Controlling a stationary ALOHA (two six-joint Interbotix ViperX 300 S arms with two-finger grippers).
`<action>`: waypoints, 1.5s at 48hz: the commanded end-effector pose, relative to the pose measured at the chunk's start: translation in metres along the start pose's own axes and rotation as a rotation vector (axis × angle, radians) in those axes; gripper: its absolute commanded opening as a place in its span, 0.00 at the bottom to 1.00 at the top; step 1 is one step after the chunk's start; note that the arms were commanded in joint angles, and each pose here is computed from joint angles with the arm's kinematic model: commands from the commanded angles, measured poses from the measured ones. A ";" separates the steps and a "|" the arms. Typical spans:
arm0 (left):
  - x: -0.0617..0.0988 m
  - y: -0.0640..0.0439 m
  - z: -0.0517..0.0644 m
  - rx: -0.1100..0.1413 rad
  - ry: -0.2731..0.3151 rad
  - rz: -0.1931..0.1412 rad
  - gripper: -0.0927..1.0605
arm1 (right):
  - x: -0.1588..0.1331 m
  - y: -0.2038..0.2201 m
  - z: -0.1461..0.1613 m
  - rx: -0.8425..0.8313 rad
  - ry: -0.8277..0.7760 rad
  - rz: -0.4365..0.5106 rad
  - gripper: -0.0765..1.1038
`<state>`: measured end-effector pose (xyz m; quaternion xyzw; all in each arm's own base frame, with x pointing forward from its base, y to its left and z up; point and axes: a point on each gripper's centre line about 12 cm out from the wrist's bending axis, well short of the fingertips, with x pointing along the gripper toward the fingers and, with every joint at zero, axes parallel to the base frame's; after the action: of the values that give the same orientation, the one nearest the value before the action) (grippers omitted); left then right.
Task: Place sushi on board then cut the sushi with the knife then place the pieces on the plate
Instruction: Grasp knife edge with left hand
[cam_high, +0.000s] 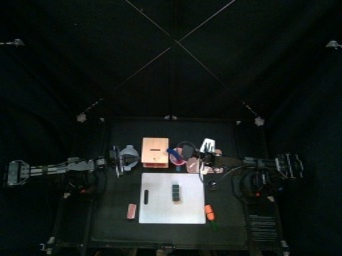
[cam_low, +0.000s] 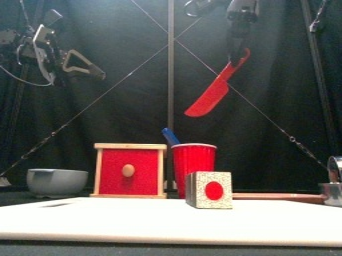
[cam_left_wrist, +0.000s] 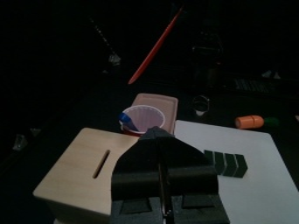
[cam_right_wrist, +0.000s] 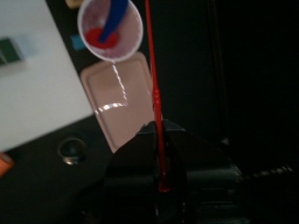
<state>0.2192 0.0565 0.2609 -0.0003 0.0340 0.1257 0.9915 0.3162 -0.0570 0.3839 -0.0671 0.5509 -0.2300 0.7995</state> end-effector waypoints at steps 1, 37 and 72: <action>0.004 -0.001 0.021 0.028 -0.054 -0.010 0.12 | -0.019 -0.003 -0.008 0.086 -0.204 0.086 0.40; 0.040 -0.045 0.024 0.061 0.241 -0.170 0.94 | 0.065 0.062 -0.065 0.154 -0.632 0.418 0.40; 0.105 -0.070 -0.021 0.061 0.511 -0.204 0.93 | 0.092 0.085 -0.053 0.111 -0.593 0.440 0.40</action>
<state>0.3281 0.0145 0.2254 -0.0066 0.2939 0.0209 0.9556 0.3132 -0.0174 0.2396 0.0352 0.3062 -0.0591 0.9495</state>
